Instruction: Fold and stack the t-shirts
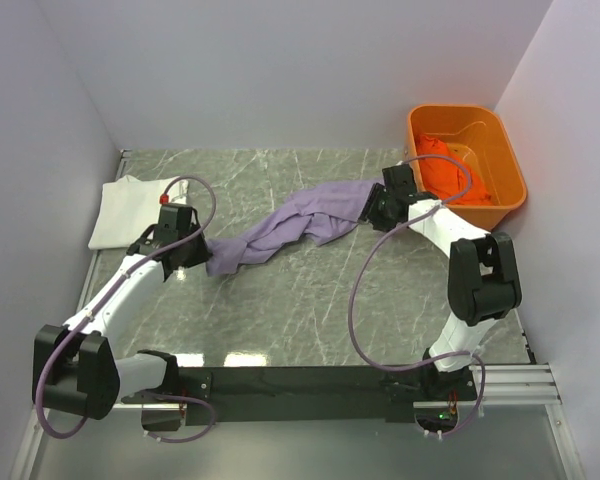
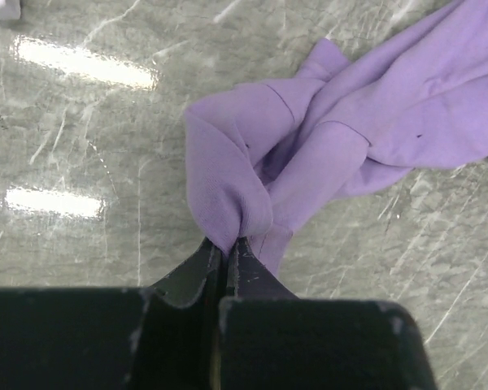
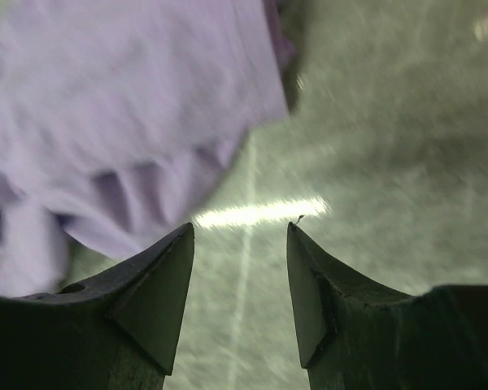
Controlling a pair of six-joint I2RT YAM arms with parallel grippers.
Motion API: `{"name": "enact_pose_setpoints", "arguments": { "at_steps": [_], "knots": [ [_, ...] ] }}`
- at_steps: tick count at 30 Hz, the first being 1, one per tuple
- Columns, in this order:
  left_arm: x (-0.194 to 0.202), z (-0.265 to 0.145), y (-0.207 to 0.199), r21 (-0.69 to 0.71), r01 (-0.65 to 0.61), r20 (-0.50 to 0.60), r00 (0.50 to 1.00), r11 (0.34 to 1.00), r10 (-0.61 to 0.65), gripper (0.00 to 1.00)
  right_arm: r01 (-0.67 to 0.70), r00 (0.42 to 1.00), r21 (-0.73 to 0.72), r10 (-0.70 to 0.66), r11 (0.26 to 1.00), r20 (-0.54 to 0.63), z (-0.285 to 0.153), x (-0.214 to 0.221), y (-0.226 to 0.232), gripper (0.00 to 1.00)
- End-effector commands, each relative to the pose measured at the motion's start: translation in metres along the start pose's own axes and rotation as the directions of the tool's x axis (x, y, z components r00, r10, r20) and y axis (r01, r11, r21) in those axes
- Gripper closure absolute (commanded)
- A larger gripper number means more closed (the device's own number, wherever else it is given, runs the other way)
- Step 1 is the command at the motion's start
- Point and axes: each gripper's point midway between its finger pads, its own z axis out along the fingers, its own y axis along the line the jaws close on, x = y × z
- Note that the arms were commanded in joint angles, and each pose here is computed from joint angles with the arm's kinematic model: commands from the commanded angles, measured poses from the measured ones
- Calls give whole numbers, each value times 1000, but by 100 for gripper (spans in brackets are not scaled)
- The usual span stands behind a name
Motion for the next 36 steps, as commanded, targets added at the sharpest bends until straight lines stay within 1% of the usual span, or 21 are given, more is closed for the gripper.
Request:
{"name": "enact_pose_setpoints", "arguments": {
  "at_steps": [1,5,9,17,26,29,30,32,33,35,36],
  "knots": [
    [-16,-2,-1,9,-11,72,997,1000,10,99,-148,973,-81,160,986,166,10,-36,23,44],
    [-18,-3,4,-10,-4,86,996,1000,4,99,-227,948,-49,232,973,216,30,-42,13,45],
    [-18,-4,6,-22,-4,88,996,1000,6,99,-280,934,-24,278,960,226,45,-40,5,47],
    [-22,-6,7,-9,7,96,995,1000,-7,99,-302,935,52,285,952,211,63,-29,-9,47],
    [-23,-8,8,-2,12,102,995,1000,-12,99,-304,941,49,292,952,169,76,-19,-6,49],
    [-23,-9,8,-2,13,102,995,1000,-13,99,-305,942,46,294,951,164,79,-18,-6,55],
    [-24,-9,8,-2,13,104,995,1000,-13,99,-303,942,44,292,952,162,80,-19,-5,59],
    [-22,-8,9,-3,13,99,995,1000,-13,99,-301,944,41,291,953,156,81,-19,-4,62],
    [-23,-9,9,-2,13,102,995,1000,-13,99,-298,945,40,289,954,156,81,-19,-3,67],
    [-23,-9,9,-4,14,103,995,1000,-13,99,-291,945,36,281,956,166,79,-23,-3,74],
    [-23,-9,10,-6,15,104,994,1000,-14,99,-286,947,38,276,958,166,80,-23,-2,80]
  ]
}}
